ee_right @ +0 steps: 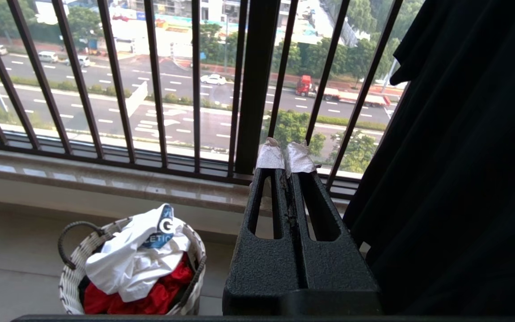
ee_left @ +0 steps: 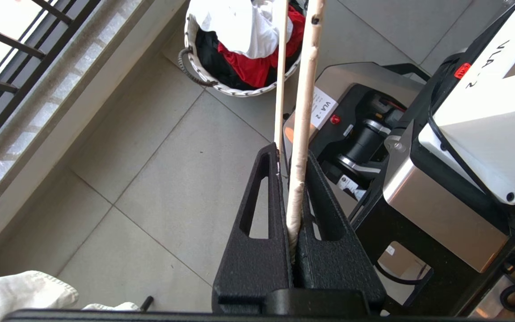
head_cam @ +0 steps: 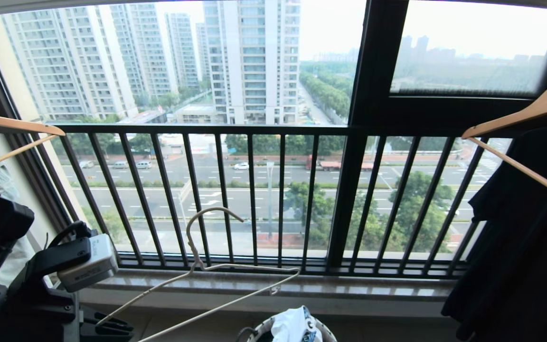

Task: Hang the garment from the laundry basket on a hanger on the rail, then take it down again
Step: Pick up clothes from the basket

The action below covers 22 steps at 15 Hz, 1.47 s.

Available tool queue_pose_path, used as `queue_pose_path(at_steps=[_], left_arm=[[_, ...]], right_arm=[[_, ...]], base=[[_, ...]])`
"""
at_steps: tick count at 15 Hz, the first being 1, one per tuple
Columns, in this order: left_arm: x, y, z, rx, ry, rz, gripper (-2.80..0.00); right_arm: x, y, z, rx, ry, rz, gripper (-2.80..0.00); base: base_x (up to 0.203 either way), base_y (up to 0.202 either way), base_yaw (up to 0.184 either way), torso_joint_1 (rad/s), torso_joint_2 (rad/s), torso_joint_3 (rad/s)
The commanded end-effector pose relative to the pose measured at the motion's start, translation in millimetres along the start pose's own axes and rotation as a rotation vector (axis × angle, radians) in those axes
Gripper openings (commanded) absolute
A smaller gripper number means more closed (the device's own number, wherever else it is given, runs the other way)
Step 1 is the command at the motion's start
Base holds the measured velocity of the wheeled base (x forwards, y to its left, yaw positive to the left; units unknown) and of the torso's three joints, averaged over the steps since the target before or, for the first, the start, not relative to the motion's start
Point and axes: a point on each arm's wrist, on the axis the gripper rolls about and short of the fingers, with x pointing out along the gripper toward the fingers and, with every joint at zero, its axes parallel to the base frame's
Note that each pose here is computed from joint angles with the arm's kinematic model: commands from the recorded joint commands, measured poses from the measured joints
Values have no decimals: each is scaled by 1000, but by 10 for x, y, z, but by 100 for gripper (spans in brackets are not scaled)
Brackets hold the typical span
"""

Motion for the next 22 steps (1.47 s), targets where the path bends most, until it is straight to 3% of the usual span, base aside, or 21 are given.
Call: queue_pose_path(at_steps=[1,12,22], left_arm=[[-5,-6,-2,4,-1,-3,-280],[-25,-20,12,21,-16,5,-280],[-25,-30,7,41,-16,3,-280]], right_arm=[[1,0,0,-1,2,1,-280],[1,0,0,-3,2,1,-280],[1,0,0,-3,1,2,-280]], base=[[0,0,0,-151,327,168],[0,0,0,-158,353,194],[0,0,0,-224,530,302]])
